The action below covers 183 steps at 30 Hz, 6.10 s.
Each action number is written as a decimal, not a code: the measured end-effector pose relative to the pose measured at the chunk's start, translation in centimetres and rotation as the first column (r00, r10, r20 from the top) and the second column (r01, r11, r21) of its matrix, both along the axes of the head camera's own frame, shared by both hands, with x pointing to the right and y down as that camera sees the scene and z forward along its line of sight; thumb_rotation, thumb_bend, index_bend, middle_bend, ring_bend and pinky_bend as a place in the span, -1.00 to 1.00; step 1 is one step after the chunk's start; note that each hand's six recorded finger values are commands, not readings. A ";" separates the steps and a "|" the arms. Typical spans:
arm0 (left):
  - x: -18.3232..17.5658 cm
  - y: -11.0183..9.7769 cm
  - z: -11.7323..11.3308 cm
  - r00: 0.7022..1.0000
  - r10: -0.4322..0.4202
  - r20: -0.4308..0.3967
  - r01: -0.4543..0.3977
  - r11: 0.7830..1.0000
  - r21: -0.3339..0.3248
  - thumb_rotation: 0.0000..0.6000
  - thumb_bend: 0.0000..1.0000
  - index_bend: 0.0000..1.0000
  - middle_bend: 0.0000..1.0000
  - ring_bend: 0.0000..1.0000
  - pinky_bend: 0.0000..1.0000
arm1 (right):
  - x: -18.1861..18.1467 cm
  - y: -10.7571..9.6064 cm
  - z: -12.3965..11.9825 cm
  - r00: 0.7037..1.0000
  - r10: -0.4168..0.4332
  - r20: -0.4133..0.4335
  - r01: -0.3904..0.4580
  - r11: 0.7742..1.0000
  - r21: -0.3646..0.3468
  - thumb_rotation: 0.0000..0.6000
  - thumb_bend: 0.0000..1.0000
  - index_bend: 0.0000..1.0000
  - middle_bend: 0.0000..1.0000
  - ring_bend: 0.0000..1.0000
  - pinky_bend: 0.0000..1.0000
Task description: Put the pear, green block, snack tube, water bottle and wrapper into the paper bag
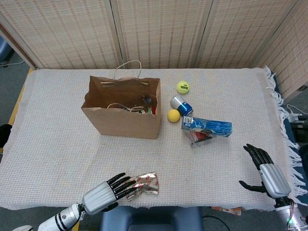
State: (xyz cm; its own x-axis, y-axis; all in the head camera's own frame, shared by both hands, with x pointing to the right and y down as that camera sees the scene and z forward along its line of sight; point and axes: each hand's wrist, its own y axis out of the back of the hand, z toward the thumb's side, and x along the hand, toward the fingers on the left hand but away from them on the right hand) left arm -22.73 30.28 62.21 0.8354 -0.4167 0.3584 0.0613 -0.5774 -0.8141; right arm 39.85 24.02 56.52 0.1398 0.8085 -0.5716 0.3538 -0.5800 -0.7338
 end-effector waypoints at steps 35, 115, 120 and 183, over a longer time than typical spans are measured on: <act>4.3 2.0 5.1 0.999 0.022 -0.023 -0.025 0.991 -0.135 1.00 -0.28 -0.99 -1.00 -1.00 -0.83 | 0.2 -1.0 -0.8 0.998 0.048 0.037 -0.051 0.996 0.078 1.00 -0.88 -1.00 -1.00 -1.00 -1.00; -16.0 -21.8 -1.4 0.408 -0.909 -0.091 0.901 0.384 0.201 1.00 0.38 0.52 0.47 0.47 0.65 | -0.3 -1.6 -2.2 0.986 0.065 0.157 -0.103 0.963 0.250 1.00 -0.86 -1.00 -1.00 -1.00 -1.00; -16.5 -25.4 -5.4 0.248 -0.944 -0.220 0.968 0.233 0.091 1.00 0.38 0.52 0.47 0.47 0.65 | -0.3 -1.6 -2.2 0.986 0.064 0.154 -0.102 0.963 0.251 1.00 -0.86 -1.00 -1.00 -1.00 -1.00; -19.8 -11.8 -8.1 0.473 -0.874 0.113 0.824 0.484 0.295 1.00 -0.30 -0.87 -1.00 -1.00 -0.85 | 0.7 -0.3 -0.1 0.992 -0.053 -0.113 0.063 0.995 0.084 1.00 -0.86 -1.00 -1.00 -1.00 -1.00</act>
